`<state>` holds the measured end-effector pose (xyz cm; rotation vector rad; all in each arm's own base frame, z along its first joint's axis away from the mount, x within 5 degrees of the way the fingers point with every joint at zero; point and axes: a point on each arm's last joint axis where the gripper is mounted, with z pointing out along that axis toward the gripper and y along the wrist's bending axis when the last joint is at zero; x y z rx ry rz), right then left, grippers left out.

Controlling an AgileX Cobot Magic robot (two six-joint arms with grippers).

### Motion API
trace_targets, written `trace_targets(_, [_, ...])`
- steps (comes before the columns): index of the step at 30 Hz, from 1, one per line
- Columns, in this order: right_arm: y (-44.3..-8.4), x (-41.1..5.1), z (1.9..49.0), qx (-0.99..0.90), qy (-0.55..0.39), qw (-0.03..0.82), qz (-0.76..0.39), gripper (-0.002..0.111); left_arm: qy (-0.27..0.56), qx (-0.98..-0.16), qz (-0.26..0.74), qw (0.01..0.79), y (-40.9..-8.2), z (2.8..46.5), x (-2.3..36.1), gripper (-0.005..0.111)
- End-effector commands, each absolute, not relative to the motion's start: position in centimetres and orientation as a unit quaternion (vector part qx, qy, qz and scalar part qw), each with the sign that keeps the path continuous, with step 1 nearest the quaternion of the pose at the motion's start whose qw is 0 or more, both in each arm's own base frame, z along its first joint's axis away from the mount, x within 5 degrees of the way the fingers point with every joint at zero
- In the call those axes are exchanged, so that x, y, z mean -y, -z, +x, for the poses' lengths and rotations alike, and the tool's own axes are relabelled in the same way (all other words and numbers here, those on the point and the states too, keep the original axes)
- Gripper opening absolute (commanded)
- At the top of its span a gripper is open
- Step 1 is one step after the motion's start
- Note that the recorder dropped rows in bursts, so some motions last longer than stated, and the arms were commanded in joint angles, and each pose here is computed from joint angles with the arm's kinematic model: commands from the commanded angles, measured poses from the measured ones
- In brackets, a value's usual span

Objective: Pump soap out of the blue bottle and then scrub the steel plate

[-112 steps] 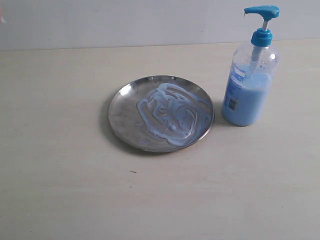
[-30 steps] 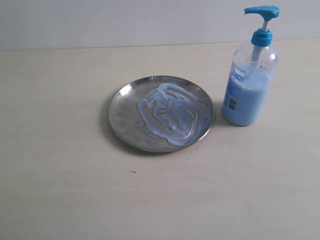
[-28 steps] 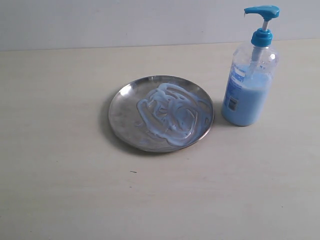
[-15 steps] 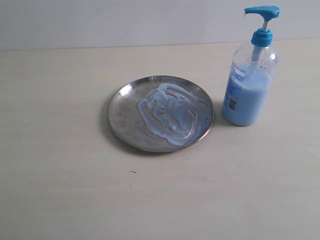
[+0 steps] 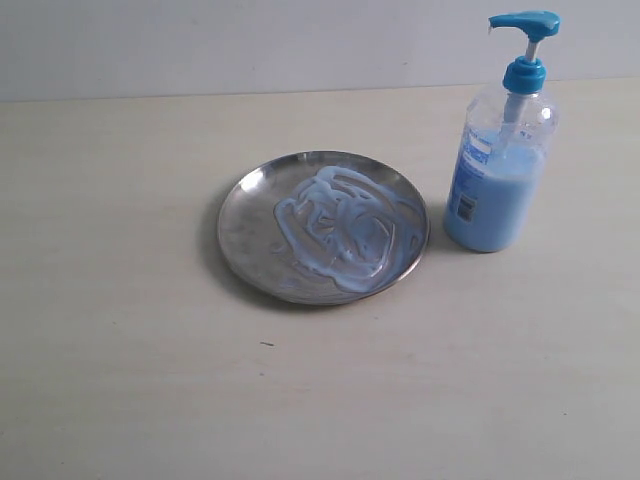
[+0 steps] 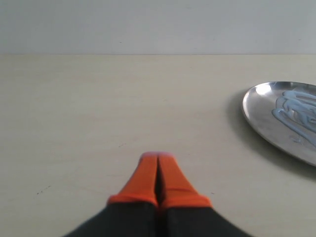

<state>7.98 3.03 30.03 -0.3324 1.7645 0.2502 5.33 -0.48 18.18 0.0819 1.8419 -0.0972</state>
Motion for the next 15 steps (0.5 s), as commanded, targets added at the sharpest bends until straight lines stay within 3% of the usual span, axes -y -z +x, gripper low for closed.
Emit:
trace_targets(1, [-30.0, -2.9, 8.0, -0.763, -0.099, 0.622, -0.147, 0.0, 0.048, -0.794, 0.03, 0.606, -18.1, 5.3, 0.5, 0.0])
trace_targets(6, [-27.7, -2.5, 7.2, -0.762, -0.098, 0.625, -0.133, 0.0, 0.047, -0.794, 0.031, 0.606, -18.1, 5.3, 0.5, 0.0])
trace_targets(15, [-23.2, -0.4, 5.6, -0.764, -0.053, 0.643, 0.006, 0.0, 0.047, -0.794, 0.031, 0.606, -18.1, 5.3, 0.5, 0.0])
